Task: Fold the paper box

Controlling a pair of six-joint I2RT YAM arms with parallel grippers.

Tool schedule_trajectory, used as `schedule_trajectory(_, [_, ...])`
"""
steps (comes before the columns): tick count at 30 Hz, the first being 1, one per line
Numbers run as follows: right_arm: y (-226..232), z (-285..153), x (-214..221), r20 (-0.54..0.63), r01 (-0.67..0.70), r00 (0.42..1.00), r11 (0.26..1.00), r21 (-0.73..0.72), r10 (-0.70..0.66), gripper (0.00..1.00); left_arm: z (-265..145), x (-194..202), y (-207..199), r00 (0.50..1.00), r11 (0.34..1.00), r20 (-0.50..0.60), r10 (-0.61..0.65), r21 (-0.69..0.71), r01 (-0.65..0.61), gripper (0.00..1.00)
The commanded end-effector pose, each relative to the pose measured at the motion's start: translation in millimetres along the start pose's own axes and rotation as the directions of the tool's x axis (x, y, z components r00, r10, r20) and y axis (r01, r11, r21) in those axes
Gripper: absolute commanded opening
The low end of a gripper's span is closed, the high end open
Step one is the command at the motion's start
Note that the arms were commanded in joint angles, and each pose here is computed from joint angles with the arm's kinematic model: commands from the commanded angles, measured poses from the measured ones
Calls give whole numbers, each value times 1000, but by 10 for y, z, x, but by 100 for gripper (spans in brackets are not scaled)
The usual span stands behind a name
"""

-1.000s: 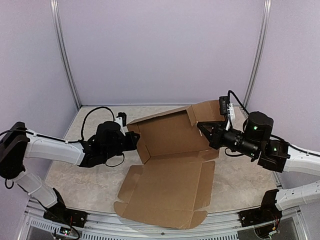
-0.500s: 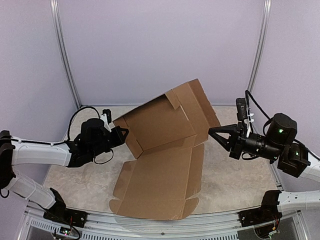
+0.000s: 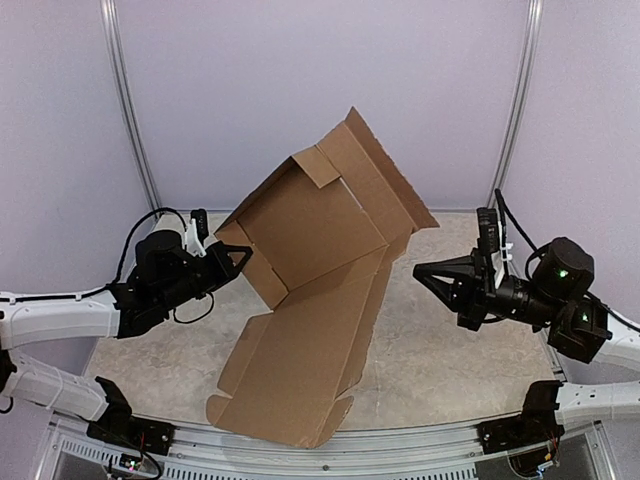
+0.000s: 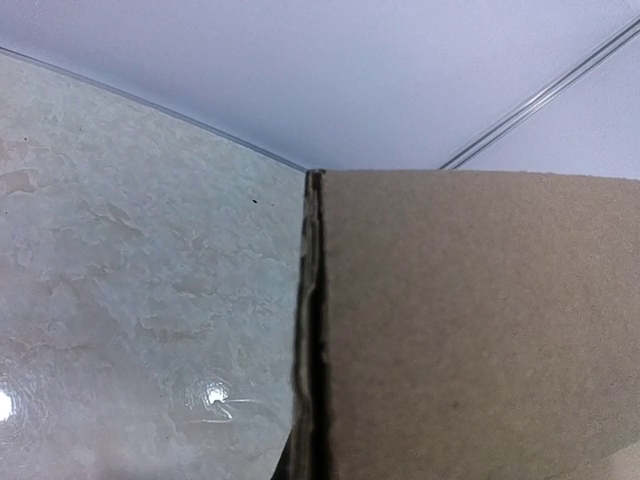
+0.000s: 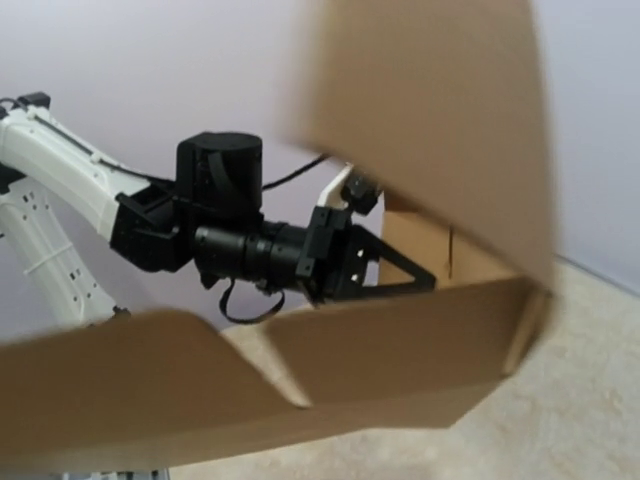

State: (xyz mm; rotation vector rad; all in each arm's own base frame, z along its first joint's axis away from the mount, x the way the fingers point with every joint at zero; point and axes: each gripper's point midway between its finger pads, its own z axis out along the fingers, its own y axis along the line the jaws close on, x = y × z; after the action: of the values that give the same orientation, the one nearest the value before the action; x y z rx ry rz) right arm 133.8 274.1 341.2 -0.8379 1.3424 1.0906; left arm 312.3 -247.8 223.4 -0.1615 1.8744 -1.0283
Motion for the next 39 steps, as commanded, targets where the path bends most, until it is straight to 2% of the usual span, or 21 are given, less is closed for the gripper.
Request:
schedule_trajectory(1, [78, 79, -191, 74, 54, 996, 998, -39, -51, 0, -63, -37, -124, 999, 997, -9, -43, 59, 44, 0])
schedule_trajectory(10, [208, 290, -362, 121, 97, 989, 989, -109, -84, 0, -100, -15, -229, 998, 993, -40, -50, 104, 54, 0])
schedule_trajectory(29, [261, 481, -530, 190, 131, 976, 986, -103, -109, 0, -120, -8, -262, 999, 992, -44, -21, 122, 27, 0])
schedule_trajectory(34, [192, 570, -477, 162, 123, 980, 990, -65, -111, 0, -116, -1, -253, 999, 993, -45, -9, 119, 15, 0])
schedule_trajectory(39, [41, 673, -303, 75, 97, 993, 995, 2, -97, 0, -118, -12, -225, 999, 995, -40, 14, 101, -10, 0])
